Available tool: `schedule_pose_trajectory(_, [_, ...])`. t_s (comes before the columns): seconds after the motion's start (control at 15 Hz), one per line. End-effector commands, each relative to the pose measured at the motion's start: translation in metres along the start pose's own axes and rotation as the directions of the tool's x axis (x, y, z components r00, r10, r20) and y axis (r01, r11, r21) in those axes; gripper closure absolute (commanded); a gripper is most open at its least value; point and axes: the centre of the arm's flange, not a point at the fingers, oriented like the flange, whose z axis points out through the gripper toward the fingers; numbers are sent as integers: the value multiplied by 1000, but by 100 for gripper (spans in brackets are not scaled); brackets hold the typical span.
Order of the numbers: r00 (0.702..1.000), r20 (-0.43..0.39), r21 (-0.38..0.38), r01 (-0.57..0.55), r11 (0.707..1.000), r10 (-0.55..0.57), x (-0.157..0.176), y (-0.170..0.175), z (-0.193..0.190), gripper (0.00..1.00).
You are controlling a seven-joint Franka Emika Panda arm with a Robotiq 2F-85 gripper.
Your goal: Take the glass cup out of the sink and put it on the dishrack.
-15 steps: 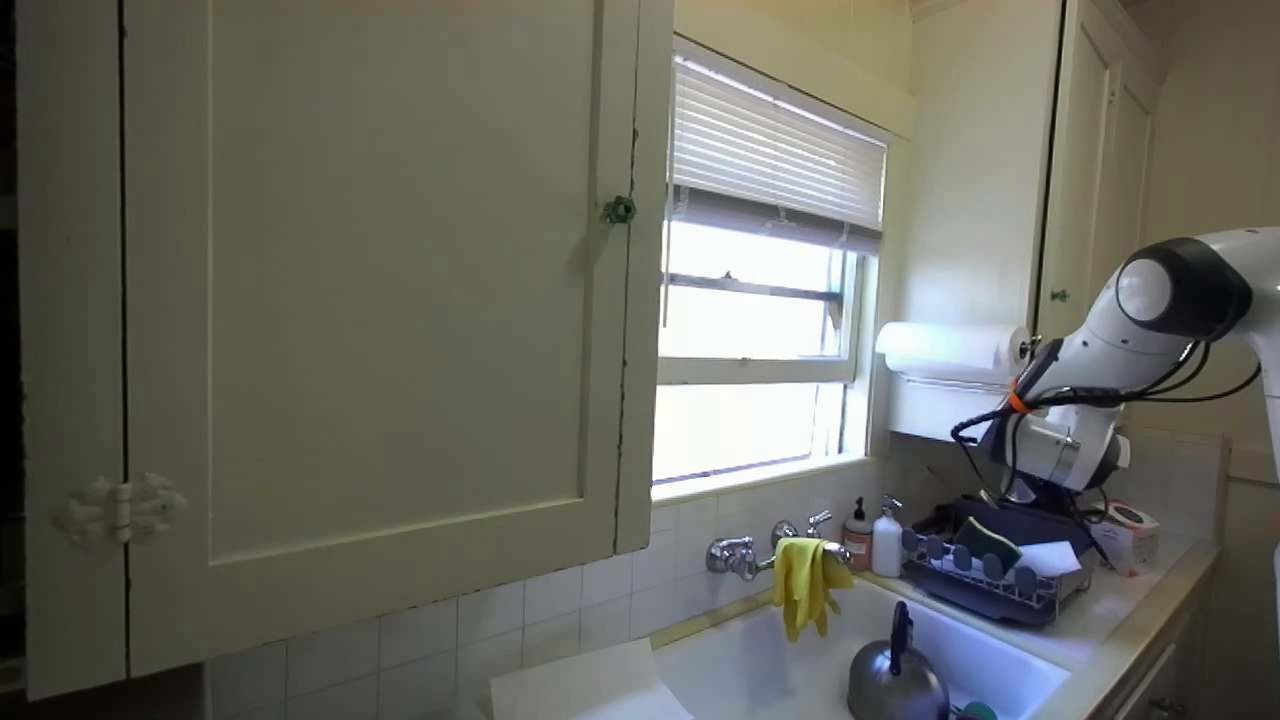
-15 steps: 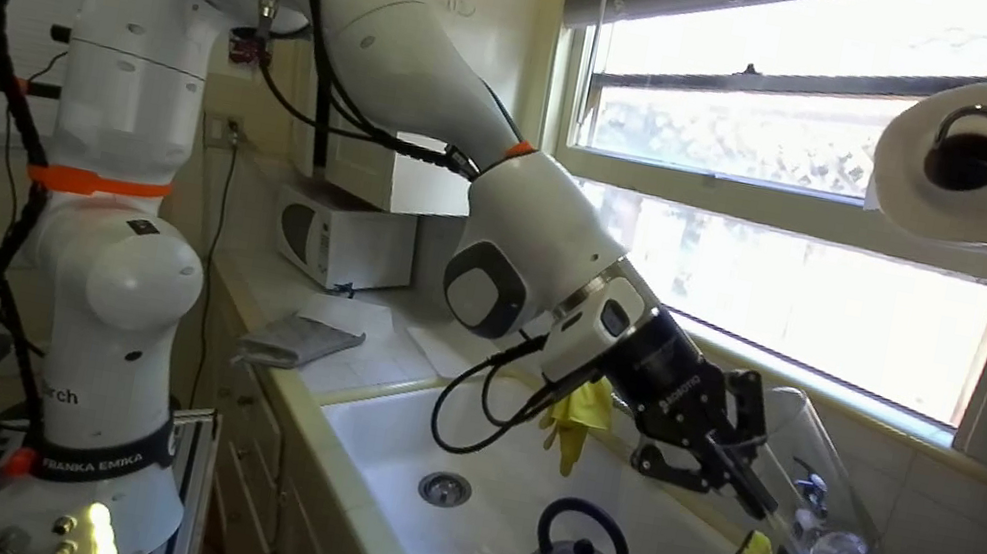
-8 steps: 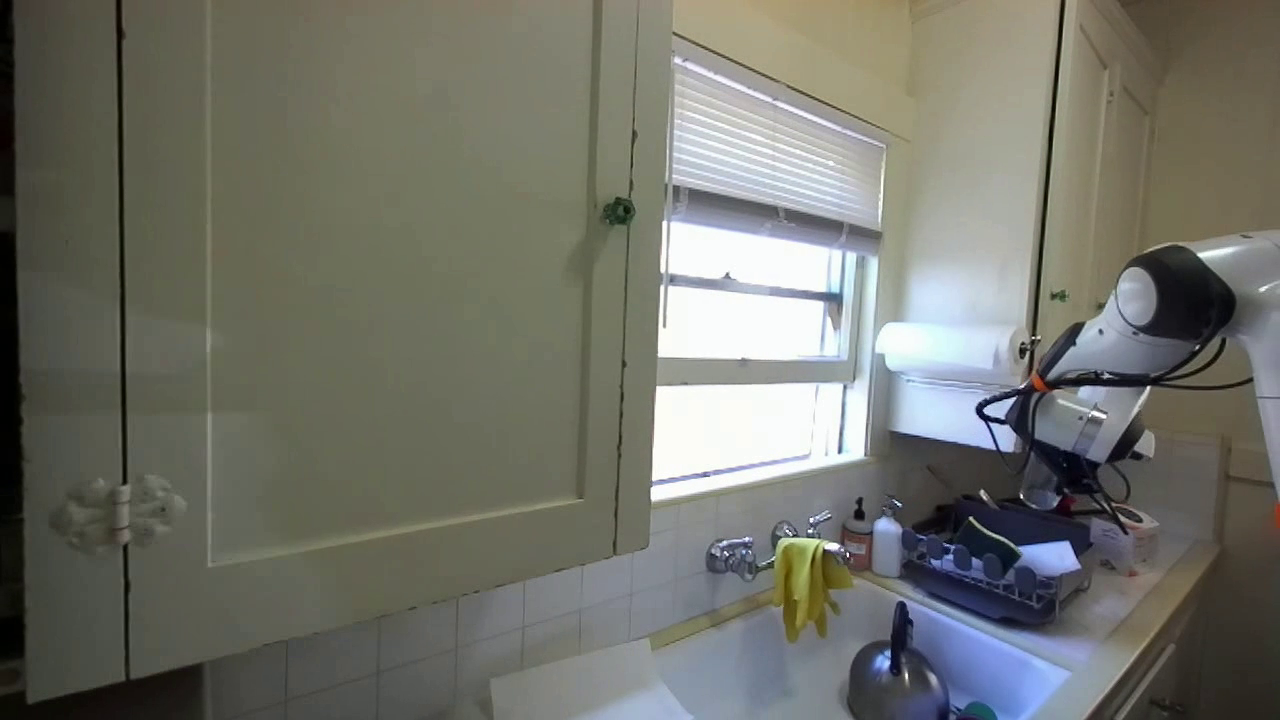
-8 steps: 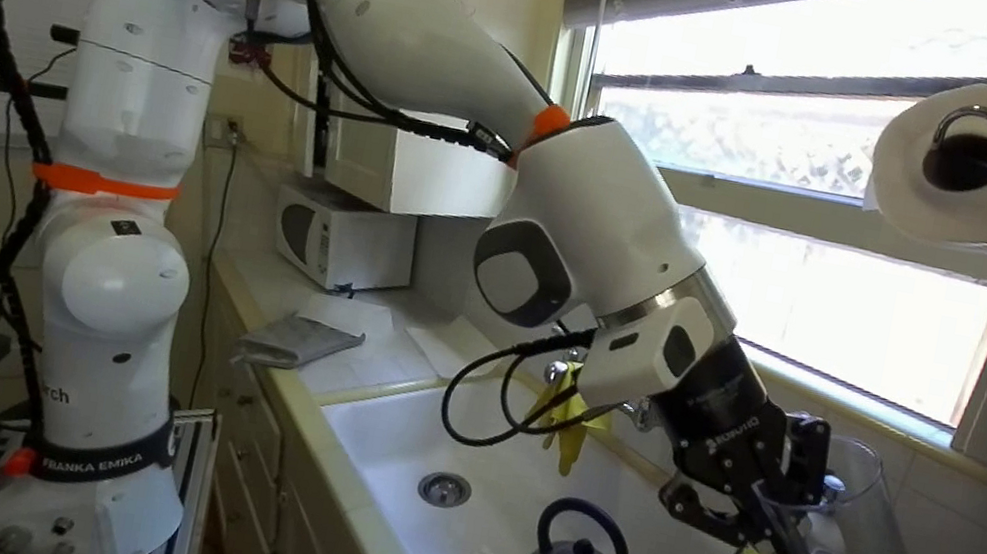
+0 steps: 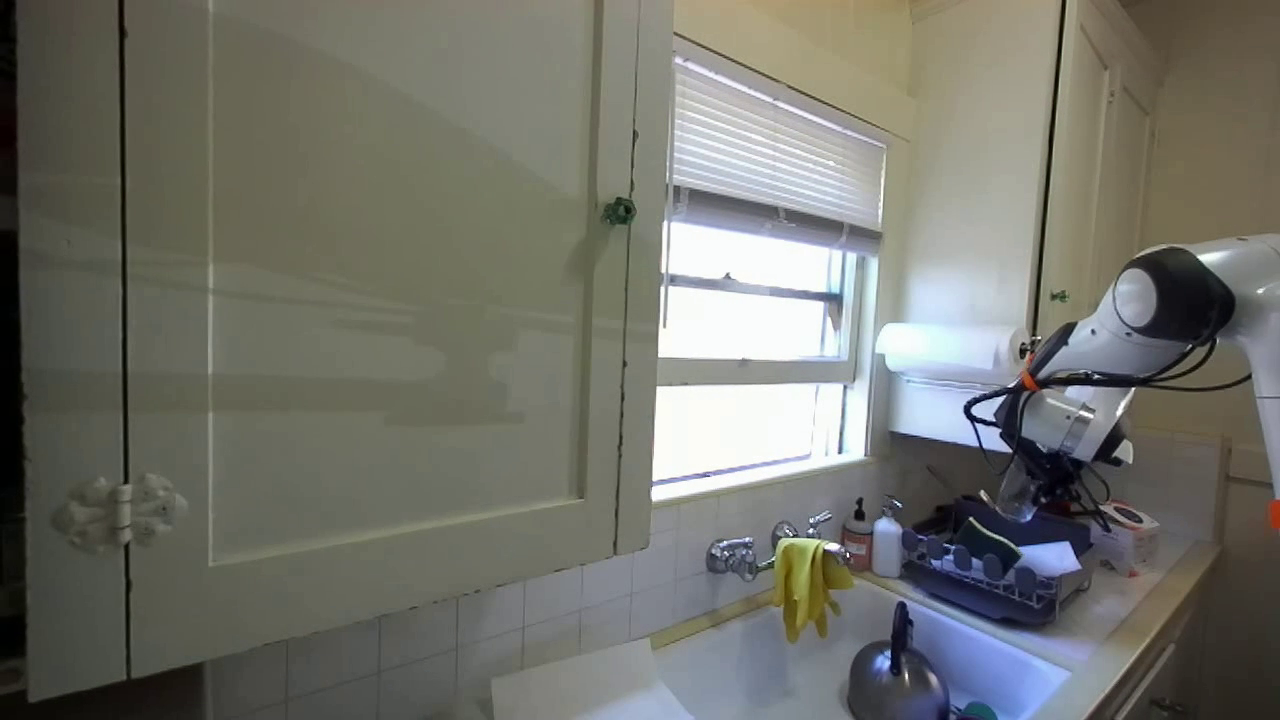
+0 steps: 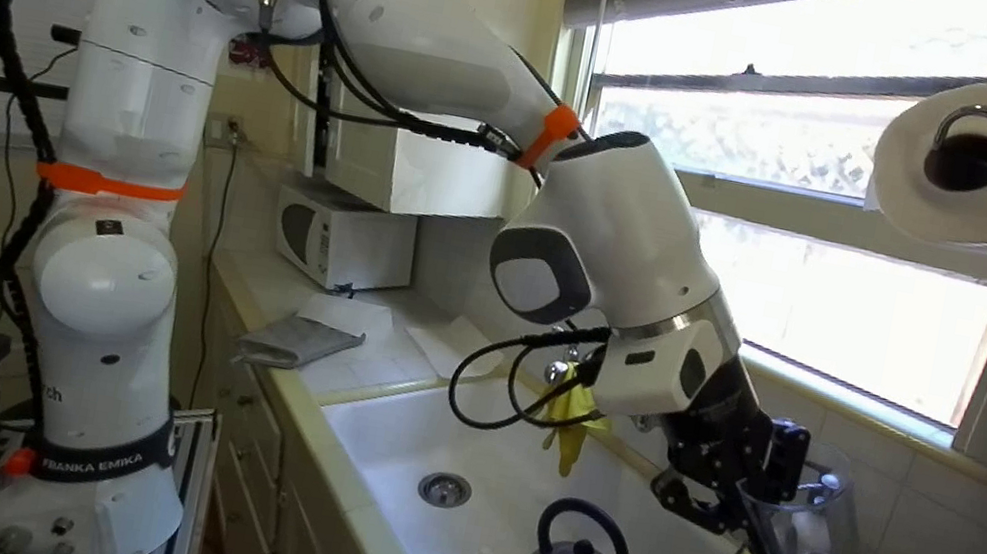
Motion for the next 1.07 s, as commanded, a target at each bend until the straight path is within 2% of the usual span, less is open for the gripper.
schedule_pose_trajectory(0.0, [988, 131, 16, -82, 997, 79, 10, -16, 30, 98])
schedule_pose_trajectory(0.2, [968, 197, 16, -160, 987, 154, 14, -23, 41, 98])
schedule_pose_trajectory(0.33, [957, 194, -20, -217, 976, 217, 21, -24, 57, 98])
schedule_pose_trajectory(0.4, [968, 187, -11, -166, 986, 165, 2, -13, 28, 92])
schedule_pose_trajectory(0.53, [965, 181, -33, -185, 982, 188, 11, -9, 44, 92])
schedule_pose_trajectory(0.6, [965, 175, -41, -189, 981, 193, 14, -7, 49, 98])
schedule_pose_trajectory(0.73, [947, 238, -61, -206, 977, 215, 18, -12, 62, 98])
schedule_pose_trajectory(1.0, [930, 250, -66, -261, 963, 269, 30, -19, 84, 98])
